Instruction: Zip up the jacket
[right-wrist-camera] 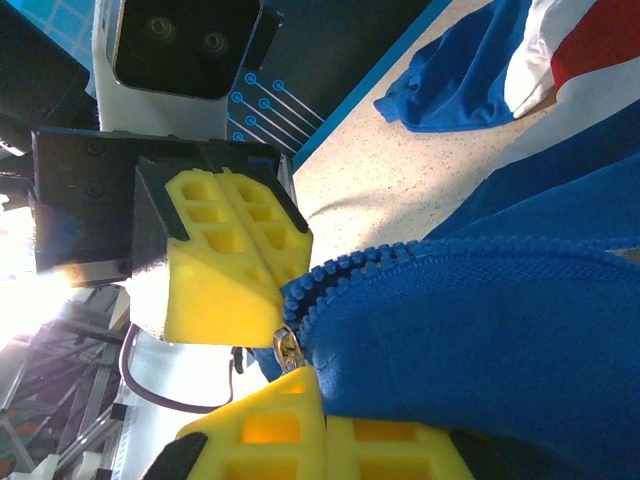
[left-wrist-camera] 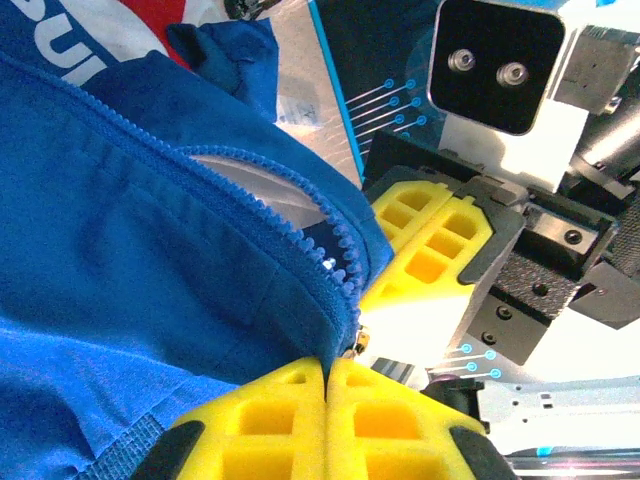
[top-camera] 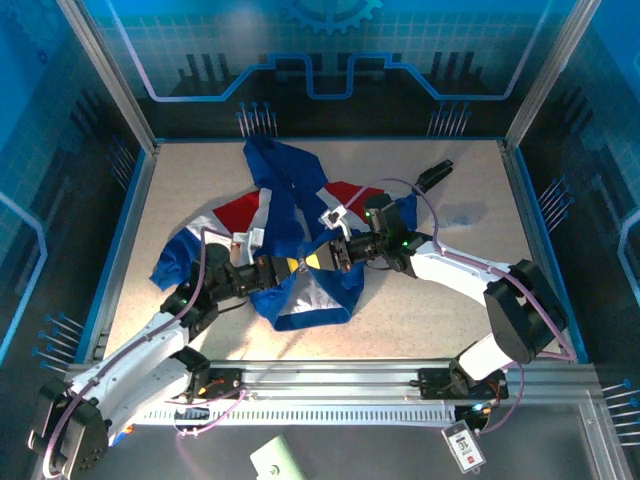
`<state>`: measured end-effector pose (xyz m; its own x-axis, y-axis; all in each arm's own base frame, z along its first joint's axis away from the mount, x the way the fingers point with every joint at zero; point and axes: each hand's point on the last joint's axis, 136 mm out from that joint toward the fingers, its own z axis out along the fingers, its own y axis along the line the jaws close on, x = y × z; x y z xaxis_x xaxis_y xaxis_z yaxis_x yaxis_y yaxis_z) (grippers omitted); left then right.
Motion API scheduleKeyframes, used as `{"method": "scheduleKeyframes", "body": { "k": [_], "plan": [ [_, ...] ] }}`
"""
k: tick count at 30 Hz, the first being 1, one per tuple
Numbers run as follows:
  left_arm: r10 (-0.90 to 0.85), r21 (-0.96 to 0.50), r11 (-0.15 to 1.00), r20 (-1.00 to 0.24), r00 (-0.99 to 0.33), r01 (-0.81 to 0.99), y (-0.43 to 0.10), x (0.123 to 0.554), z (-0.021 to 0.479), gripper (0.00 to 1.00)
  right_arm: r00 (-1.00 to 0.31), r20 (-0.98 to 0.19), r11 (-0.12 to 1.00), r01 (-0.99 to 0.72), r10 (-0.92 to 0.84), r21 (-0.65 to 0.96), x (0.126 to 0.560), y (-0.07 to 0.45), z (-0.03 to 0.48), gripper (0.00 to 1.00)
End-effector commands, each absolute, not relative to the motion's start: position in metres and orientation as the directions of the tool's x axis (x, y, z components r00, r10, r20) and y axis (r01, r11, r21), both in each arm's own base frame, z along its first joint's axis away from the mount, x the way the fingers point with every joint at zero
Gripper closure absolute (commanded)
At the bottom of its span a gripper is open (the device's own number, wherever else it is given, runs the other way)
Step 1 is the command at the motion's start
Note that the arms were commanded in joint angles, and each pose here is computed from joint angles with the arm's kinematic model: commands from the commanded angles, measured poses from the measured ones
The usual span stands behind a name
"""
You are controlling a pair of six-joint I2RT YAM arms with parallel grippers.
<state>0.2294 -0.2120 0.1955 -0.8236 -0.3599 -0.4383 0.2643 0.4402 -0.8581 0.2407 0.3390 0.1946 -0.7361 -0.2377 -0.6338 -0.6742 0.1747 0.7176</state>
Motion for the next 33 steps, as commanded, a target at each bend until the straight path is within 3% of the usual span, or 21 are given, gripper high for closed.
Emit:
{"method": "scheduleKeyframes", "body": {
  "k": [1,6,9,13,16,20,27,30,33],
  "plan": [
    [-0.285,-0.837,0.490,-0.420,-0.861,0.246,-0.210,0.216,0.184,1.00,-0.743,-0.636,0.207,-0.669,-0.207,0.714,0.252,0.337,0.192,0.99],
    [-0.276,-0.788,0.583,-0.419,-0.865,0.196,-0.199,0.218,0.184,1.00,-0.744,-0.636,0.251,-0.669,-0.206,0.700,0.253,0.332,0.190,0.67],
    [-0.260,-0.781,0.596,-0.410,-0.875,0.189,-0.201,0.220,0.190,1.00,-0.726,-0.656,0.279,-0.687,-0.209,0.671,0.252,0.326,0.191,0.61],
    [-0.237,-0.759,0.627,-0.399,-0.886,0.174,-0.202,0.223,0.199,1.00,-0.643,-0.729,0.368,-0.753,-0.236,0.545,0.246,0.312,0.194,0.60],
    [-0.211,-0.737,0.652,-0.404,-0.890,0.180,-0.205,0.224,0.206,1.00,-0.518,-0.797,0.455,-0.817,-0.309,0.355,0.238,0.304,0.194,0.60],
    [-0.181,-0.717,0.673,-0.395,-0.901,0.180,-0.212,0.226,0.210,1.00,-0.444,-0.814,0.510,-0.832,-0.375,0.218,0.229,0.303,0.189,0.64],
    [-0.157,-0.708,0.686,-0.371,-0.915,0.170,-0.225,0.228,0.202,1.00,-0.418,-0.811,0.539,-0.828,-0.409,0.154,0.212,0.311,0.166,0.59],
    [-0.139,-0.707,0.682,-0.374,-0.917,0.185,-0.227,0.227,0.200,1.00,-0.476,-0.807,0.573,-0.790,-0.349,0.218,0.220,0.298,0.158,0.60],
    [-0.099,-0.700,0.680,-0.384,-0.918,0.219,-0.229,0.223,0.195,1.00,-0.503,-0.824,0.516,-0.794,-0.260,0.322,0.221,0.295,0.167,0.59]
  ]
}}
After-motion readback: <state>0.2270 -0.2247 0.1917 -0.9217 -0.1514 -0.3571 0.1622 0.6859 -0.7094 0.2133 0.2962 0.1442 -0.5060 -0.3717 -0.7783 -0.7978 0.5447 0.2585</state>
